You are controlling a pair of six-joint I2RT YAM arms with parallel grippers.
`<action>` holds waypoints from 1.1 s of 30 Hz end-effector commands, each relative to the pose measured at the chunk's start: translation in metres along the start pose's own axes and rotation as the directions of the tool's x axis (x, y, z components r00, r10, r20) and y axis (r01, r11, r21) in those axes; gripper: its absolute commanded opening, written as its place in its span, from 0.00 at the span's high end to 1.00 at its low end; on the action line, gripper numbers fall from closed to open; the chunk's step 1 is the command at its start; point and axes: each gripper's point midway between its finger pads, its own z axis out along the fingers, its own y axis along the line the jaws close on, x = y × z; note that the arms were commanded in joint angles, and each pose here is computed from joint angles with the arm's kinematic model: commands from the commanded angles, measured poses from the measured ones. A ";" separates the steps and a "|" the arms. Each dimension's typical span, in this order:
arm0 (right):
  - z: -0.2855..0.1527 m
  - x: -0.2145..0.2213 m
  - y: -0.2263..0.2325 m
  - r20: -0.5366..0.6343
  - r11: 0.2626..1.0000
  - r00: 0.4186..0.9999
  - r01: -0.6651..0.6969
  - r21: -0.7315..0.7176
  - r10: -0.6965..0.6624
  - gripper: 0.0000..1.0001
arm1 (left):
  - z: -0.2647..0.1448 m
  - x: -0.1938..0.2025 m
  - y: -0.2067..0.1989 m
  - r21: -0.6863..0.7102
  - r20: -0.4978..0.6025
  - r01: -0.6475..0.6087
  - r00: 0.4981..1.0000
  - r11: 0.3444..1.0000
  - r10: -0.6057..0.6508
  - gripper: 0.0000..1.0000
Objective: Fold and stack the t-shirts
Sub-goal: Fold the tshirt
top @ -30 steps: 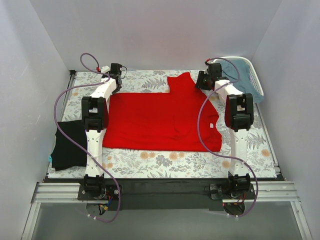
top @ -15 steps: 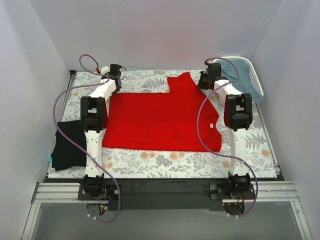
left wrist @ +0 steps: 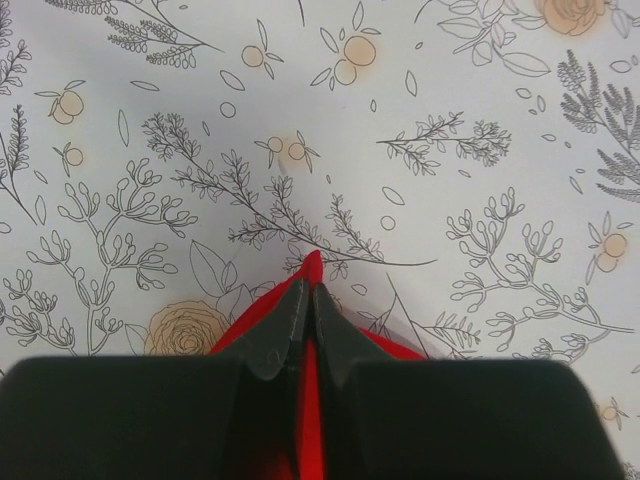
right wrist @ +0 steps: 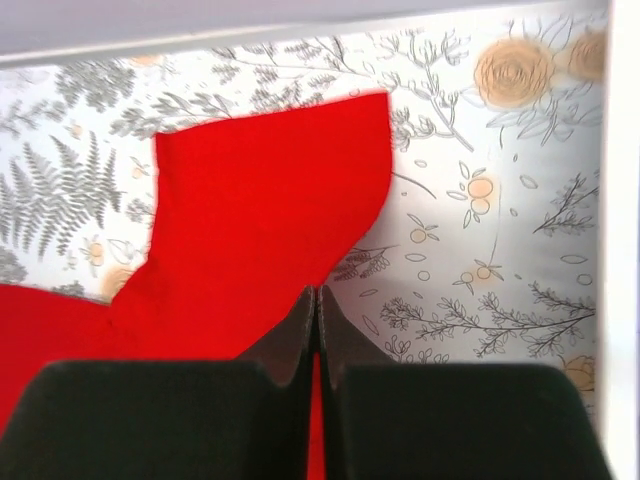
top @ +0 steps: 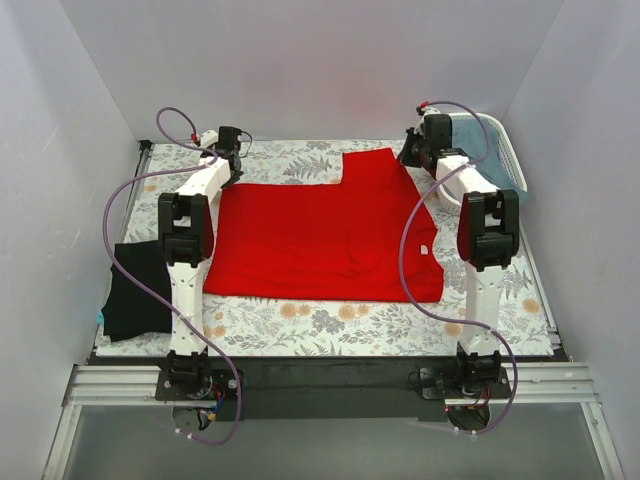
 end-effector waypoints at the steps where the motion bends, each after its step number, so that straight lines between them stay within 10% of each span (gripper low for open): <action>1: -0.030 -0.049 0.010 0.136 0.999 0.990 0.025 -0.026 -0.021 0.99 | -0.043 -0.052 -0.006 0.069 0.091 0.066 0.993 0.995 -0.072 1.00; 33: -0.156 0.031 0.010 0.127 0.999 0.991 -0.036 -0.006 0.037 0.99 | -0.095 0.008 0.069 0.008 -0.064 0.156 0.986 0.988 -0.155 1.00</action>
